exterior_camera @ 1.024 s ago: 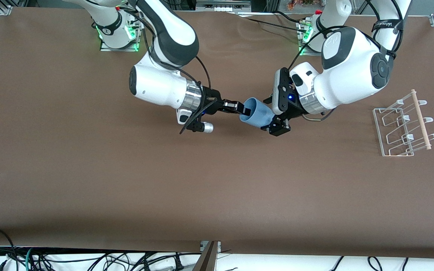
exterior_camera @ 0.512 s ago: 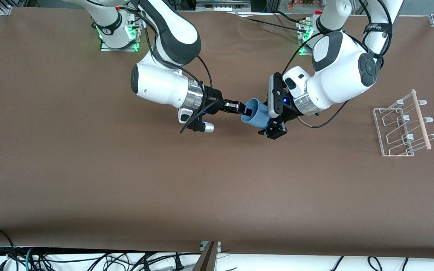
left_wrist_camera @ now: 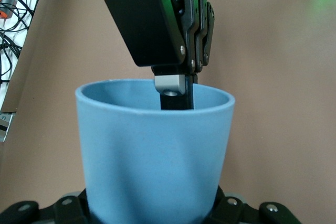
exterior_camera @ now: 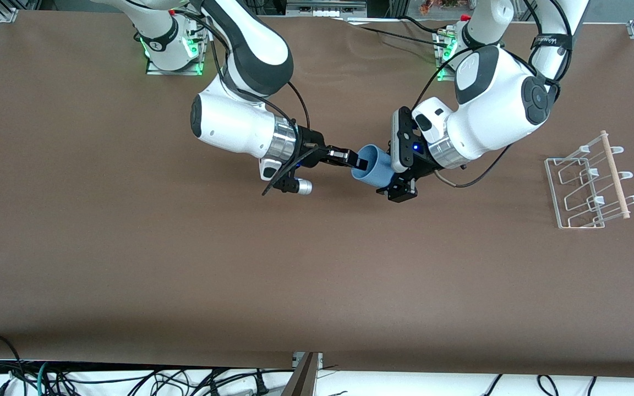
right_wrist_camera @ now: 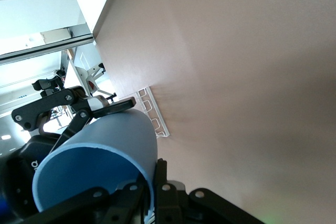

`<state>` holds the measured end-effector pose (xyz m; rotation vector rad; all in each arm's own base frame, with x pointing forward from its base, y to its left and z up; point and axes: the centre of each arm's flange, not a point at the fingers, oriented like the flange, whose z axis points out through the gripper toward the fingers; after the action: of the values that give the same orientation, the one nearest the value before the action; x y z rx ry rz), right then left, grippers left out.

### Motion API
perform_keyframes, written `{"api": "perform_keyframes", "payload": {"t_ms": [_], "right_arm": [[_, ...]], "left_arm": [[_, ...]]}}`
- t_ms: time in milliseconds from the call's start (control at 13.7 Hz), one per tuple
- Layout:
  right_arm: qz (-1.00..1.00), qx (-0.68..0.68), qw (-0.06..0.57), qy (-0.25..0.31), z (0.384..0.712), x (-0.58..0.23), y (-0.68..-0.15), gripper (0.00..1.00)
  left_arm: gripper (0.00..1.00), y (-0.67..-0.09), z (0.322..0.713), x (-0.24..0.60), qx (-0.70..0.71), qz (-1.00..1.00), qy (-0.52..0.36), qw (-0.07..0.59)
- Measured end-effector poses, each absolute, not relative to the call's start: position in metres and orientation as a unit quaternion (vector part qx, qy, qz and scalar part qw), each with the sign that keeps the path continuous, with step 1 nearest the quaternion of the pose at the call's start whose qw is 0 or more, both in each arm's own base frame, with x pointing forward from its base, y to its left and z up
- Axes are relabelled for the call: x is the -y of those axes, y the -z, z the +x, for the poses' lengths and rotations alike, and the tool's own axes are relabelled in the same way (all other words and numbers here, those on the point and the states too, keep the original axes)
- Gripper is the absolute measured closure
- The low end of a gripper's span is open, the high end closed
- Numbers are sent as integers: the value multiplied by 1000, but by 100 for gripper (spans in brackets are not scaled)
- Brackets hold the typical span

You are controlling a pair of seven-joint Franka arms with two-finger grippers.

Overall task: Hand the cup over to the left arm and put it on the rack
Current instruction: 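Grasp the cup with the left gripper and open the right gripper, then carry the cup to the rack with the left gripper while the right gripper withdraws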

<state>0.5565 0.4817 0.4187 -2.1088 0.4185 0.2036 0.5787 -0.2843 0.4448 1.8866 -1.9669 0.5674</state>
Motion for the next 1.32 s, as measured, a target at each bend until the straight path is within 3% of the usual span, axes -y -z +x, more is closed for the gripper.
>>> {"api": "perform_keyframes", "payload": {"t_ms": [146, 220, 512, 805, 878, 1024, 1317], "right_arm": [[-861, -171, 472, -82, 557, -482, -419, 94], [-860, -170, 474, -81, 557, -482, -422, 89], [-857, -164, 484, -71, 560, -483, -439, 49], [-857, -163, 484, -64, 564, -476, -446, 5], [-862, -156, 478, -64, 567, -472, -447, 0], [-885, -124, 443, -72, 574, -455, -446, 0], [-945, -50, 307, -100, 588, -381, -456, 0]], "left_arm": [[26, -445, 579, 284, 694, 668, -201, 178], [26, -445, 579, 282, 692, 671, -198, 180], [26, -435, 589, 243, 676, 692, -166, 193], [26, -423, 607, 155, 662, 724, -106, 164], [26, -423, 611, 130, 660, 731, -87, 150], [26, -427, 617, 75, 648, 749, -53, 125], [26, -430, 618, 2, 657, 752, 40, 32]]}}
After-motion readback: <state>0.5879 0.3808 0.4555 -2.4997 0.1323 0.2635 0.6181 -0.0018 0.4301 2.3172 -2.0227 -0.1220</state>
